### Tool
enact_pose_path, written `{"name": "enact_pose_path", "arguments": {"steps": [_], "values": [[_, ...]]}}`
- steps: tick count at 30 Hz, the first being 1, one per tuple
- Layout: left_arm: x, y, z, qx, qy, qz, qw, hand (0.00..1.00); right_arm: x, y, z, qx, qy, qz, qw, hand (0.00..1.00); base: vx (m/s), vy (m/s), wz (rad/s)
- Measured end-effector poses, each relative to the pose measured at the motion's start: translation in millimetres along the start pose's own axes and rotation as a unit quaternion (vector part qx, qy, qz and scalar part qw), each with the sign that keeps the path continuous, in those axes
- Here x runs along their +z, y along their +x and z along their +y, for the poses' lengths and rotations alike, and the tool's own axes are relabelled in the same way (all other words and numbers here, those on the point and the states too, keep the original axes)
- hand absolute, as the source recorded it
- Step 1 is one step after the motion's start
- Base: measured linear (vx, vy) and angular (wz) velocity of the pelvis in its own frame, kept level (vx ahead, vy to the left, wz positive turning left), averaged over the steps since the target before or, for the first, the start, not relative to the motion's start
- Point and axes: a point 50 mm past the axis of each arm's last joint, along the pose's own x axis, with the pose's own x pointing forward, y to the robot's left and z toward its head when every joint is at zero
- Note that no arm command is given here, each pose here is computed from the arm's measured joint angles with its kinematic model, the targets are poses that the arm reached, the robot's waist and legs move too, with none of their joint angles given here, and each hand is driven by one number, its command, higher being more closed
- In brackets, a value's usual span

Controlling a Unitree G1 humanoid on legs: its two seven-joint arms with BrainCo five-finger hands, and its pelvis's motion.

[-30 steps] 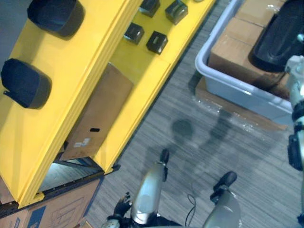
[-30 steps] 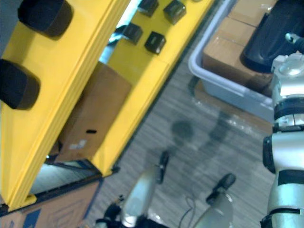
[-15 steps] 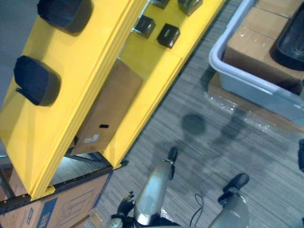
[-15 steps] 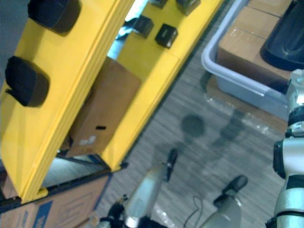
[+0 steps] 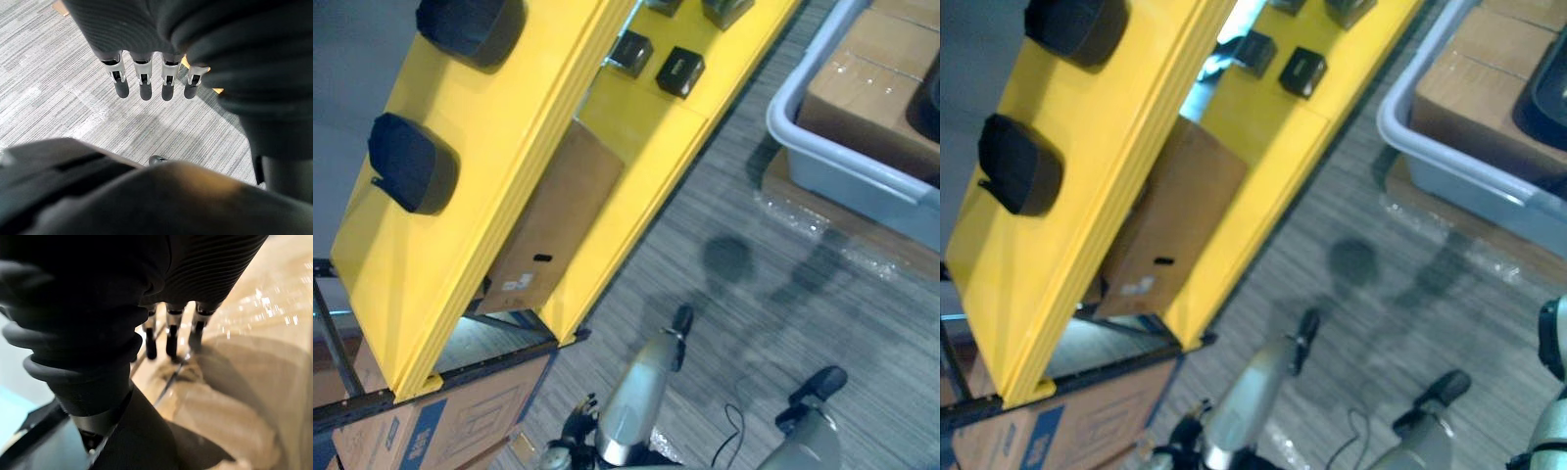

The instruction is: Walk over and take plastic housings, then place them on the shelf

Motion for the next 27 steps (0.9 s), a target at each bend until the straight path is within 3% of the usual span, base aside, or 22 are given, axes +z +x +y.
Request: {"name": "enact_pose_path", "arguments": {"steps": [9, 13, 17, 25, 27], "values": [[0.2, -0.1, 0.4, 0.003, 0.000, -0.003, 1.000, 0.00, -6.4, 1.7, -2.7, 0.009, -0.077, 0.013, 0.997, 1.00, 0.01, 0.010, 0.04], [9.3, 0.2, 1.6, 0.013, -0.004, -0.037, 0.999, 0.00, -8.2, -2.0, 5.9, 0.003, -0.145, 0.004, 0.989, 1.00, -0.01, 0.011, 0.05], [24.0, 0.2, 3.6, 0.023, -0.007, -0.076, 0.997, 0.00, -4.5, -5.9, 15.4, 0.013, -0.166, -0.010, 0.986, 1.00, 0.00, 0.006, 0.06], [45.2, -14.9, 15.9, 0.067, 0.001, -0.119, 0.991, 0.00, 10.0, -18.8, 43.2, 0.045, -0.166, -0.061, 0.983, 1.00, 0.00, 0.001, 0.01], [54.5, -20.3, 23.7, 0.070, 0.039, -0.130, 0.988, 0.00, 13.4, -24.3, 52.0, 0.042, -0.144, -0.068, 0.986, 1.00, -0.03, 0.009, 0.02]]}}
